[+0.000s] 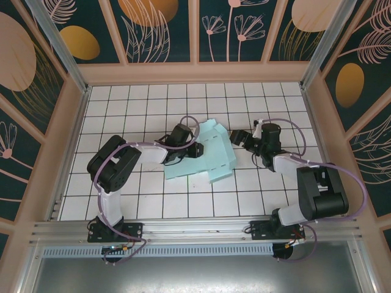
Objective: Fold the paper box
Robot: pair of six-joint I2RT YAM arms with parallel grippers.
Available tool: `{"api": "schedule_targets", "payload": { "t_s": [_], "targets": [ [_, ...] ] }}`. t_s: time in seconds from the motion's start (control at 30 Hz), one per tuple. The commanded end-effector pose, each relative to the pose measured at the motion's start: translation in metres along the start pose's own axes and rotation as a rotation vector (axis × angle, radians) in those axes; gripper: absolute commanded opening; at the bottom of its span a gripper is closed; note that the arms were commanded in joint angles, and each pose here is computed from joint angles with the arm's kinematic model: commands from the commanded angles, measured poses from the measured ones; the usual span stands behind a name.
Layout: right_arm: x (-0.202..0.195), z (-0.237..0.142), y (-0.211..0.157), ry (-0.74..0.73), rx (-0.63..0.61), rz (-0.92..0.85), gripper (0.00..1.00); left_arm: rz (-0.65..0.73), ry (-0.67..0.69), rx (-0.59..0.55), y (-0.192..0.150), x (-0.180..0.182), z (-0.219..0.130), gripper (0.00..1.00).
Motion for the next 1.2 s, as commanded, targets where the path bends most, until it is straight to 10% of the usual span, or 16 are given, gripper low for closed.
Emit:
{"api": "schedule_targets", "payload": {
  "t_s": [0.0,0.43,0.73,0.83,0.97,1.17],
  "targets": [
    [0.016,0.011,-0.001,0.068,0.027,-0.009,0.85,-0.027,0.080,0.124,-0.048,0.030,0.005,0.30],
    [0.043,0.043,-0.020,0.154,0.117,-0.022,0.68,-0.089,0.046,0.134,-0.069,0.038,0.013,0.28],
    [0.046,0.047,-0.016,0.128,0.101,-0.047,0.00,-0.059,0.059,0.143,-0.068,0.039,0.012,0.28],
    [0.045,0.045,-0.013,0.103,0.098,-0.070,0.01,-0.063,0.058,0.137,-0.067,0.039,0.011,0.28],
    [0.044,0.035,-0.010,0.073,0.066,-0.095,0.37,-0.063,0.062,0.125,-0.065,0.038,0.009,0.28],
    [0.044,0.027,-0.022,0.103,0.082,-0.077,0.36,-0.051,0.071,0.125,-0.063,0.039,0.007,0.28]
  ]
}}
Point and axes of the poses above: each hand's point on the last joint's axis, 136 mm out from that joint toward the fingers, its own z axis out along the fingers, its own x axis along the line the jaws close on, y = z × x, the point moved 2 cm from there along -z, back along the fingers, and after that the axes turned 1 degree about -z, right-handed, at the moved point
